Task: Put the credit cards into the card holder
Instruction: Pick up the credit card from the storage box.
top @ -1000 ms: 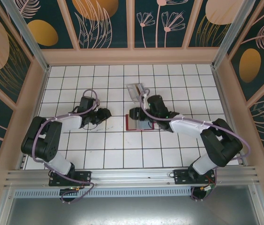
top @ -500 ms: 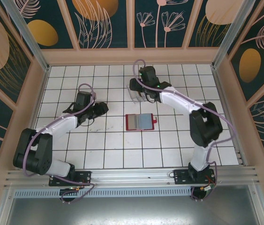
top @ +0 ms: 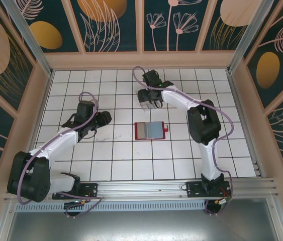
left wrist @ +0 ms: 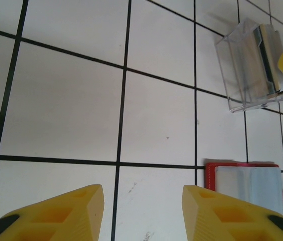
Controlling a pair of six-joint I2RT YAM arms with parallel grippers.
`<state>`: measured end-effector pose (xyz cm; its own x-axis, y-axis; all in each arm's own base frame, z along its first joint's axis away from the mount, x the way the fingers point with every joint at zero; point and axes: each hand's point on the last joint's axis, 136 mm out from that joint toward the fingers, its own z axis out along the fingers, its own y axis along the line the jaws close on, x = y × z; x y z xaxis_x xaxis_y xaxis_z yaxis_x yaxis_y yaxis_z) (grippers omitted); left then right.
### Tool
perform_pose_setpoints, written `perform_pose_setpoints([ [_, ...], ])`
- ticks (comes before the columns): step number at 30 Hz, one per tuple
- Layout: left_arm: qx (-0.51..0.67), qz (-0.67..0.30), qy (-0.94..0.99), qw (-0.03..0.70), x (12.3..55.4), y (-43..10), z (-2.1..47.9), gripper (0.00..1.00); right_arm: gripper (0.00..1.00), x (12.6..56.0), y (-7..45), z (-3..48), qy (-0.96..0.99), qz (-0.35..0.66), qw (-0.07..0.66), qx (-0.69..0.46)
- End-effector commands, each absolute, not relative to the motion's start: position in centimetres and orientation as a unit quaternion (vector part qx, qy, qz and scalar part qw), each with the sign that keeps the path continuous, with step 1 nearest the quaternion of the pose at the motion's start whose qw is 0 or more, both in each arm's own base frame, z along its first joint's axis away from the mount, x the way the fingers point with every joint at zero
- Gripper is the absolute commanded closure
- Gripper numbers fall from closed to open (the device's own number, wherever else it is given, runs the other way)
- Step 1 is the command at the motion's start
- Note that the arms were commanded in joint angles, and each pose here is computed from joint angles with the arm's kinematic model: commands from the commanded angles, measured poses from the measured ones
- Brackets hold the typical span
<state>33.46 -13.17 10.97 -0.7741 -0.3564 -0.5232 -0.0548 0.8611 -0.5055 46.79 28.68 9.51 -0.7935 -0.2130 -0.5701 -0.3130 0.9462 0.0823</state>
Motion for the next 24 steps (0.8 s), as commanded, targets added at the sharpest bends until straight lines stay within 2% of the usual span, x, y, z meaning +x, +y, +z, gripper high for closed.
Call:
perform_pose_setpoints([
  [1,-0.101,-0.217,0.916,0.321,33.1,-12.6,10.8,0.54,0.27,46.9,27.9,8.8,0.949,0.062,0.269,-0.152],
  [9,-0.093,-0.219,0.916,0.324,33.4,-12.8,11.0,0.54,0.28,47.9,25.6,8.0,0.950,-0.017,0.274,-0.149],
  [18,-0.093,-0.222,0.915,0.323,33.0,-12.8,10.6,0.54,0.31,48.6,24.8,10.6,0.931,-0.079,0.328,-0.140],
  [24,-0.093,-0.224,0.915,0.322,32.8,-12.9,10.6,0.54,0.33,48.7,24.6,11.3,0.924,-0.106,0.338,-0.145],
])
